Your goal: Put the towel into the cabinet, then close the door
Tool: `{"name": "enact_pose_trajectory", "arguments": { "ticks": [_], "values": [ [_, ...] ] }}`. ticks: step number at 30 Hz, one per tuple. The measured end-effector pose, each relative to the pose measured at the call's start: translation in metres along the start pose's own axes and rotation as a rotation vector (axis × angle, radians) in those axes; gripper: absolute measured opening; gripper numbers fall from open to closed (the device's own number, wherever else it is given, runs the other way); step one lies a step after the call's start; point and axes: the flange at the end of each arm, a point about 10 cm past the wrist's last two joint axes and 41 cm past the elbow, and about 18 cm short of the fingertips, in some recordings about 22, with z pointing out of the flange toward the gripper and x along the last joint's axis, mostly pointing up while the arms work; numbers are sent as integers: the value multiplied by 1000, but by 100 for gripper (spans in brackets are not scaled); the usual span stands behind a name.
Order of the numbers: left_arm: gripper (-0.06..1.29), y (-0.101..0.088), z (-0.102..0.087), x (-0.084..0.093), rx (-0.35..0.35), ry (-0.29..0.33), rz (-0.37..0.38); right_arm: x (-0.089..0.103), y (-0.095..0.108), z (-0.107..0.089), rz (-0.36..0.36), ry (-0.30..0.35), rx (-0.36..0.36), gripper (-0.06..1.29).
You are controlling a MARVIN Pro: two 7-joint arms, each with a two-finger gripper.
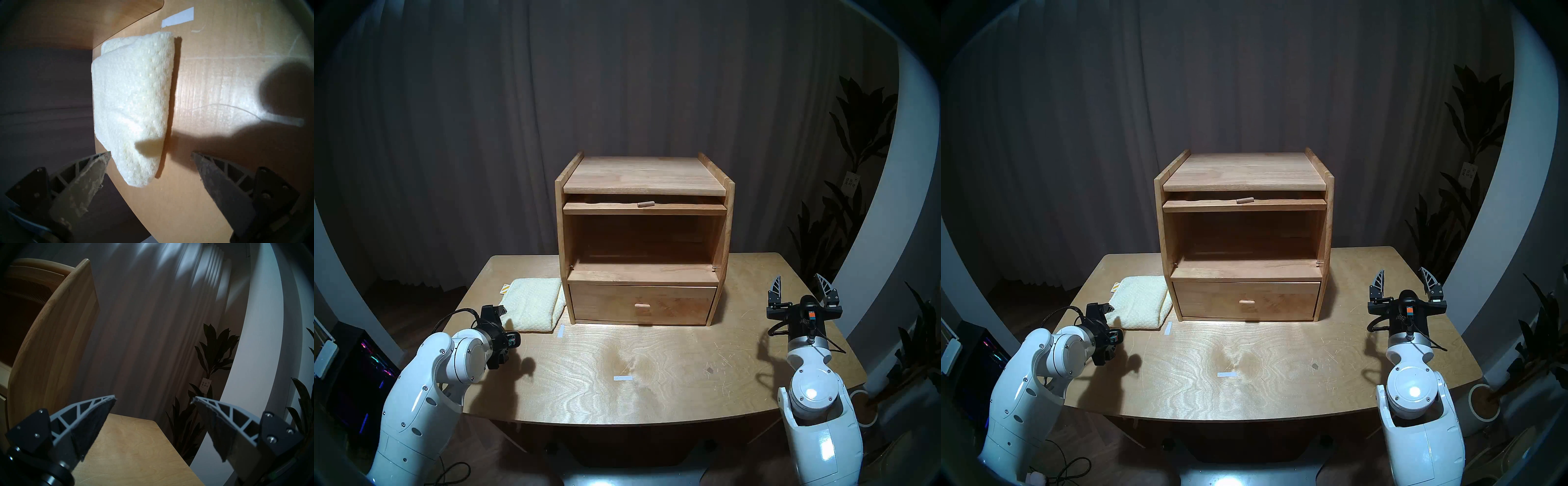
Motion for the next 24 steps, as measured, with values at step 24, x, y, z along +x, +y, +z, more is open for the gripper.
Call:
{"name": "enact_pose_trajectory", "arguments": {
  "ticks": [24],
  "values": [
    [122, -31, 37, -22, 19, 45, 76, 0, 0, 0, 1, 1, 0, 125]
  ]
}}
